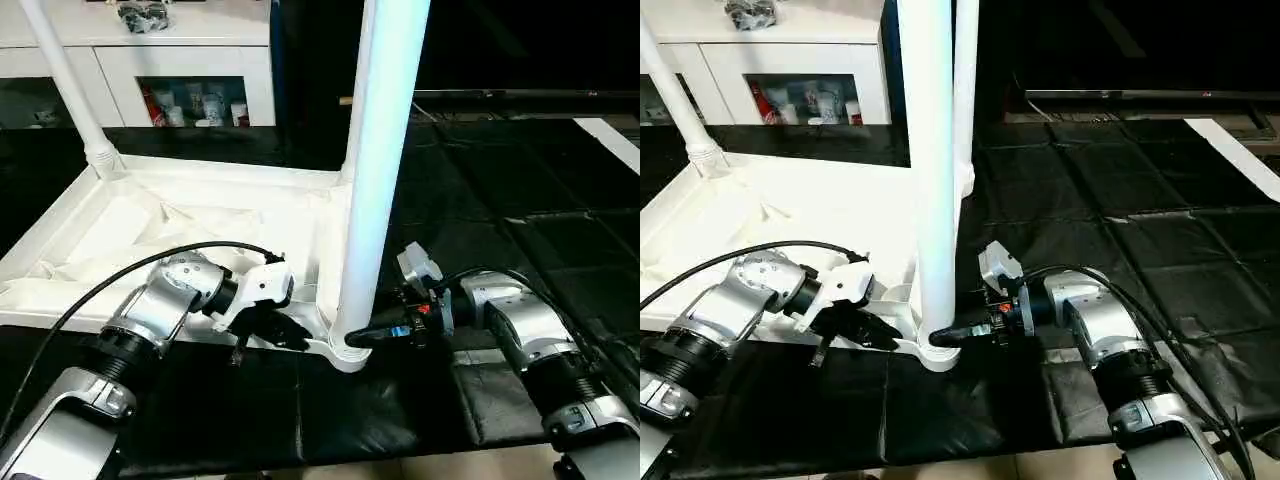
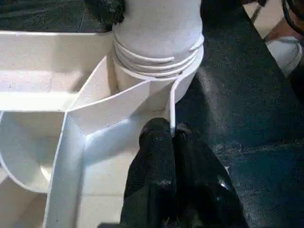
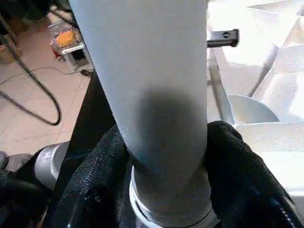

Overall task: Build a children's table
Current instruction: Rotate leg to tighten

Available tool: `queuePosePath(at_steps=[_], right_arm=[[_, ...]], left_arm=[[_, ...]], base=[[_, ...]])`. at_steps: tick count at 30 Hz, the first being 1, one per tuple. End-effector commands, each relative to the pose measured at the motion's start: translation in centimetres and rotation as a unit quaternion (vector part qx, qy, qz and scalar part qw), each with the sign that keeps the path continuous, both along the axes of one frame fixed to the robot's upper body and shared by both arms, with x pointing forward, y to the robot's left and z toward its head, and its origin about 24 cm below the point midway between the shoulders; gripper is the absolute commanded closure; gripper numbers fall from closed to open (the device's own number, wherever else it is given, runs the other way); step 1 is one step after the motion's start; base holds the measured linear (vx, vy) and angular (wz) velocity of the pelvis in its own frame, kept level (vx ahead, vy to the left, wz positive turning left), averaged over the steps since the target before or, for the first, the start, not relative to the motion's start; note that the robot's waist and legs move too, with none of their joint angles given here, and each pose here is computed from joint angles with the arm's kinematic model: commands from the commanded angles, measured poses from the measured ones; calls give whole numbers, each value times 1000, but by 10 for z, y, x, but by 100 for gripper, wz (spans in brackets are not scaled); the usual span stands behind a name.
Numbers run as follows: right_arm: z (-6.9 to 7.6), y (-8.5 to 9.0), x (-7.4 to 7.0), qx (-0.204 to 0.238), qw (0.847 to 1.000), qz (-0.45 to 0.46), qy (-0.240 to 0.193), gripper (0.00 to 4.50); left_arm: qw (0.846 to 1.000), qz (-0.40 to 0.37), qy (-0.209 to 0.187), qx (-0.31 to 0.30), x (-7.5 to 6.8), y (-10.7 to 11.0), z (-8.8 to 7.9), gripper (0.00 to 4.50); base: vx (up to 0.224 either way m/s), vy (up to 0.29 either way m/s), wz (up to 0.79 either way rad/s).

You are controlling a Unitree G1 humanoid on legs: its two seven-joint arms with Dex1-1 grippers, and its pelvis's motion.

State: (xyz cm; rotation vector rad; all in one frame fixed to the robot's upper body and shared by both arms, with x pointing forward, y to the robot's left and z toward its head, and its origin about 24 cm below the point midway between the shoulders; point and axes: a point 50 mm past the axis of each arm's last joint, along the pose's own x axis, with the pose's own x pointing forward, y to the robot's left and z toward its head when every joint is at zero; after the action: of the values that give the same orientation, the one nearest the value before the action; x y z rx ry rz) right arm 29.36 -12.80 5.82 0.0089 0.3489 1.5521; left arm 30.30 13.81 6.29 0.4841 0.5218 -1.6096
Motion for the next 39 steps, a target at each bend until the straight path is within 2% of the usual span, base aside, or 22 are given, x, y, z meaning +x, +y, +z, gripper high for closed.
queuePosePath(at_steps=[1, 3, 4, 7, 9, 13, 14, 15, 18, 19, 21, 22, 23, 25, 28, 32, 34, 35, 37, 38, 39], right_arm=[[-1, 10, 2, 7, 999, -52, 6, 245], [-5, 21, 4, 5, 994, -110, 4, 247], [-5, 21, 4, 5, 994, -110, 4, 247], [-8, 38, 12, 10, 982, -189, 19, 248], [-8, 54, 21, 7, 968, -250, 25, 249], [-7, 66, 29, 0, 955, -296, 27, 249], [-6, 73, 33, -2, 944, -328, 30, 250], [-5, 77, 35, -5, 940, -340, 26, 251], [-3, 81, 36, -8, 937, -348, 19, 251], [0, 88, 36, -15, 938, -346, -3, 251], [3, 93, 36, -7, 939, -345, -9, 251], [5, 94, 35, 5, 940, -340, -5, 218], [5, 91, 34, 17, 941, -339, 4, 186], [4, 90, 34, 17, 940, -341, 8, 186], [3, 83, 34, 20, 941, -338, 5, 153], [1, 65, 32, 23, 943, -332, -6, 133], [1, 55, 30, 24, 946, -324, -14, 99], [1, 45, 29, 24, 948, -316, -18, 92], [2, 38, 29, 25, 950, -309, -25, 81], [3, 28, 26, 25, 958, -285, -30, 81], [4, 23, 23, 24, 962, -270, -33, 54]], left_arm=[[999, 46, -12, -10, 8, -12, 3, 450], [995, 97, -6, -29, 14, -20, 6, 450], [995, 97, -6, -29, 14, -20, 6, 450], [986, 158, -3, -52, 22, -37, 10, 450], [976, 210, -6, -66, 31, -52, 12, 450], [965, 250, -12, -73, 37, -62, 14, 450], [958, 277, -18, -74, 41, -67, 15, 450], [952, 297, -22, -77, 44, -69, 16, 450], [945, 316, -27, -81, 46, -71, 17, 450], [936, 339, -31, -90, 49, -73, 20, 450], [932, 349, -33, -93, 51, -74, 21, 450], [934, 344, -35, -92, 51, -72, 21, 450], [937, 335, -39, -89, 50, -69, 21, 450], [938, 333, -41, -88, 50, -68, 21, 450], [944, 315, -43, -84, 48, -65, 21, 450], [957, 277, -45, -75, 44, -56, 18, 450], [962, 259, -44, -68, 42, -51, 17, 450], [968, 239, -43, -63, 39, -46, 16, 450], [971, 226, -42, -63, 38, -43, 16, 450], [976, 204, -39, -62, 35, -40, 15, 450], [980, 188, -37, -60, 33, -38, 14, 450]], base=[[0, 0, 0], [0, 0, 0], [0, 0, 0], [0, 0, 0], [0, 0, 0], [0, 0, 0], [0, 0, 0], [0, 0, 0], [0, 0, 0], [0, 0, 0], [0, 0, 0], [0, 0, 0], [0, 0, 0], [0, 0, 0], [0, 0, 0], [0, 0, 0], [0, 0, 0], [0, 0, 0], [0, 0, 0], [0, 0, 0], [0, 0, 0]])
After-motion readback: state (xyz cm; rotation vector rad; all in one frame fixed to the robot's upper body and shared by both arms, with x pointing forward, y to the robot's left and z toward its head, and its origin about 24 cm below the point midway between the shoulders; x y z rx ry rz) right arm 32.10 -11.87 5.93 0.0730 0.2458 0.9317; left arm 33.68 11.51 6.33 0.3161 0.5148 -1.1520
